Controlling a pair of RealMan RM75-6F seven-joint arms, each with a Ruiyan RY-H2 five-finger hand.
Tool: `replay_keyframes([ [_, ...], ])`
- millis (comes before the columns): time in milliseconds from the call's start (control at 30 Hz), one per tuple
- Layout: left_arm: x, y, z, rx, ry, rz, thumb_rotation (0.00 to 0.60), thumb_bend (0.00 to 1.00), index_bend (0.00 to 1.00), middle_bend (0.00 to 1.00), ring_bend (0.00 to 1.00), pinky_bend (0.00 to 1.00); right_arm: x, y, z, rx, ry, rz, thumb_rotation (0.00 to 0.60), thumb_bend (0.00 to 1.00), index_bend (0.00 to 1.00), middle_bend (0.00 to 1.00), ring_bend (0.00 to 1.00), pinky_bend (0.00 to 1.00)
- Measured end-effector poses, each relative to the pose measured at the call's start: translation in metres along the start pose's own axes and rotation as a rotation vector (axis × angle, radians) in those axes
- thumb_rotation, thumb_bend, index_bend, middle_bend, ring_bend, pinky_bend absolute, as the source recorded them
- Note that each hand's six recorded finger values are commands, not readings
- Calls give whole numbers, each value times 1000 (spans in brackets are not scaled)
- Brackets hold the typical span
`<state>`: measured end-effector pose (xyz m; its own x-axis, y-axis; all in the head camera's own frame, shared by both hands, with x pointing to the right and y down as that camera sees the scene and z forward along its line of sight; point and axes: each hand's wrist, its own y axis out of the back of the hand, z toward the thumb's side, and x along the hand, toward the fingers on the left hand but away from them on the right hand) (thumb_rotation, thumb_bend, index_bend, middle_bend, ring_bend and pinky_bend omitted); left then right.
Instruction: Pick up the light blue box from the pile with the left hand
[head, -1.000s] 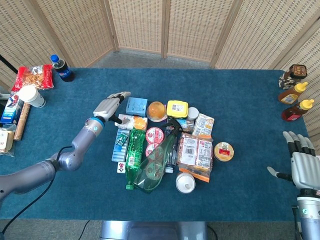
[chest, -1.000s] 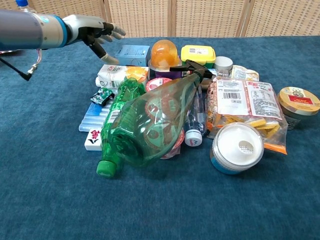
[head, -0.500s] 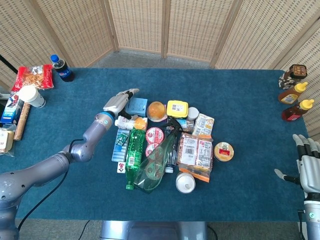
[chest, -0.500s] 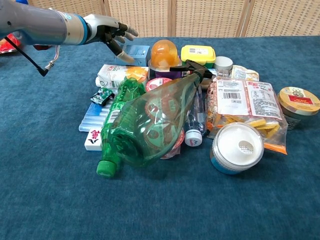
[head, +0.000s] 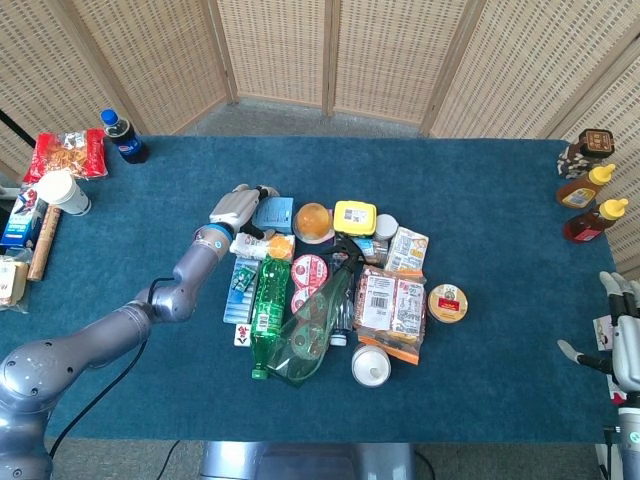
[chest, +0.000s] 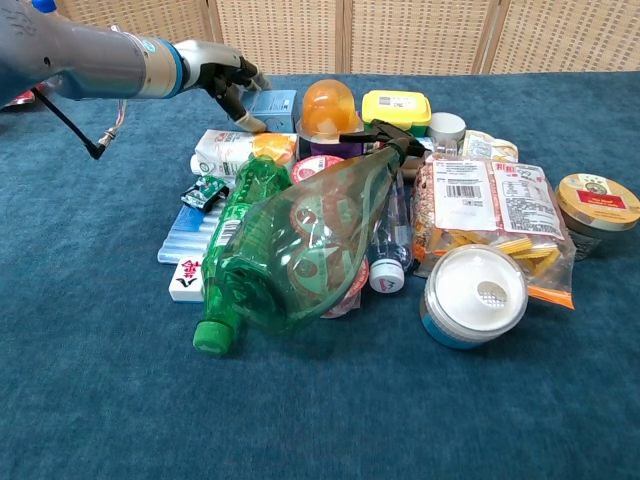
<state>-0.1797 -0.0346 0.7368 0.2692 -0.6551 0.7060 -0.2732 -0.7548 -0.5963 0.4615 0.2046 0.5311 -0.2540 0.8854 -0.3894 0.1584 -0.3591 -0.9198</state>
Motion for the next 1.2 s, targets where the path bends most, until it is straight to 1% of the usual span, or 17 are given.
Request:
replay_keyframes([
  [33, 0, 1, 0, 3, 3, 8, 600, 467, 409, 364, 543, 46, 0, 1, 0, 0, 1, -2, 553, 0, 0, 0, 0, 0],
  [133, -1, 5, -1, 9, 8, 40, 600, 487, 481, 432, 594, 111, 1, 3, -1, -5, 2, -10, 552, 0, 0, 0, 0, 0],
  [233, -5, 11, -1, -5, 9, 74, 600, 488, 487, 446, 596, 116, 1, 3, -2, -12, 2, -13, 554, 0, 0, 0, 0, 0],
  [333, -11, 16, -1, -19, 5, 91, 600, 488, 479, 446, 593, 115, 2, 1, -2, -20, 3, -8, 555, 0, 0, 0, 0, 0],
  [500, -30, 32, -2, -62, -17, 125, 600, 488, 476, 444, 587, 112, 1, -5, -1, -37, 12, 4, 553, 0, 0, 0, 0, 0],
  [600, -47, 44, -3, -105, -38, 154, 600, 488, 475, 445, 584, 107, 0, -9, 1, -44, 25, 10, 557, 0, 0, 0, 0, 0],
  [733, -72, 66, -2, -190, -77, 213, 600, 487, 474, 445, 583, 107, 0, -13, 4, -55, 37, 13, 553, 0, 0, 0, 0, 0],
  [767, -81, 75, 0, -230, -98, 236, 600, 487, 474, 445, 583, 106, 0, -13, 4, -57, 39, 14, 552, 0, 0, 0, 0, 0],
  [867, -98, 92, 5, -284, -145, 280, 600, 487, 475, 443, 583, 106, 0, -16, 5, -62, 41, 18, 555, 0, 0, 0, 0, 0],
  [1000, -121, 113, 11, -323, -209, 332, 600, 486, 475, 443, 583, 107, 0, -20, 7, -70, 48, 24, 555, 0, 0, 0, 0, 0],
  [1200, -133, 121, 15, -387, -248, 342, 600, 483, 476, 445, 583, 107, -1, -24, 8, -71, 52, 39, 555, 0, 0, 0, 0, 0],
])
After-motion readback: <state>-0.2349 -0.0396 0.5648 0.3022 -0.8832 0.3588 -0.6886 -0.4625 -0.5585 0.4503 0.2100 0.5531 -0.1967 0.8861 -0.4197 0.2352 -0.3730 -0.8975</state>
